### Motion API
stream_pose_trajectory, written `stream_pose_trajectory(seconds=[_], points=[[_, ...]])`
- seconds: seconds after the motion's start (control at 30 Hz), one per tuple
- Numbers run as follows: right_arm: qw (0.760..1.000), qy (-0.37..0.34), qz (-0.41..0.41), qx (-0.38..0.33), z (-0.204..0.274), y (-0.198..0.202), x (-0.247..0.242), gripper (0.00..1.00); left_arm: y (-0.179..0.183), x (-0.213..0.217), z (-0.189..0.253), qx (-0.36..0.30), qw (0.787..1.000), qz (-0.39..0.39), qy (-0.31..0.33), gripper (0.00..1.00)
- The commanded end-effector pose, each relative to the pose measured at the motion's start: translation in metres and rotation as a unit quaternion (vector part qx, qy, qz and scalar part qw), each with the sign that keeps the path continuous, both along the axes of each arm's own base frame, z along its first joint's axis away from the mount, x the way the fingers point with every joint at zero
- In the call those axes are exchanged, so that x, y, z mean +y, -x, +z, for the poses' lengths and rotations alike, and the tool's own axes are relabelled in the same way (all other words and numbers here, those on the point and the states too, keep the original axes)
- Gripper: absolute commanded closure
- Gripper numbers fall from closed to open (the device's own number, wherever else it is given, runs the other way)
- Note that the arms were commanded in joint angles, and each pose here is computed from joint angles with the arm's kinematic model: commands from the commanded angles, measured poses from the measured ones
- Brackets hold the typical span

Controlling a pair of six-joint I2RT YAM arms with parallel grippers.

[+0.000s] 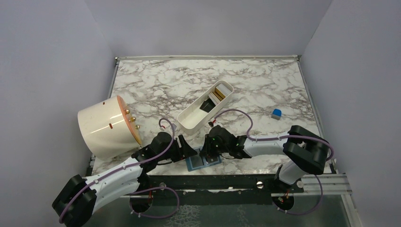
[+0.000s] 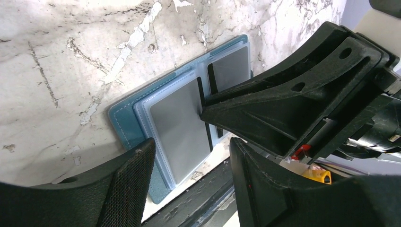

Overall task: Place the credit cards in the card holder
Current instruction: Turn over the card holder at the center of the board.

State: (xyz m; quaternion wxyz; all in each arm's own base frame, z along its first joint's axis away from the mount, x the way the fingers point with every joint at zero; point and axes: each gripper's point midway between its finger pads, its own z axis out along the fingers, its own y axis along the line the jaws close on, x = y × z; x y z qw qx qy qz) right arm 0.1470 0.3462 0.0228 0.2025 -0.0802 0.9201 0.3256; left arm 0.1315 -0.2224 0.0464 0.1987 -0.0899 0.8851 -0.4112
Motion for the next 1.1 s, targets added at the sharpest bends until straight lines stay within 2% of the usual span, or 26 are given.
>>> stream_pose_trajectory(seconds=[0.0,0.33,0.83,1.07], points=[[1.0,0.019,0.008,0.02,-0.016,0.012,-0.01,0.84,-0.003,-0.004,0.006,-0.009,1.0,0.0,0.016,0.39],[1.0,0.018,0.007,0.022,-0.017,0.013,-0.009,0.84,-0.001,0.002,-0.006,0.016,1.0,0.006,-0.016,0.39],[1.0,0.013,0.009,0.025,-0.017,0.016,-0.004,0.85,-0.003,0.001,-0.006,0.012,1.0,0.01,-0.01,0.4],[0.999,0.005,0.012,0.032,-0.02,0.02,-0.002,0.85,-0.007,-0.007,0.006,-0.009,1.0,0.001,0.013,0.4]])
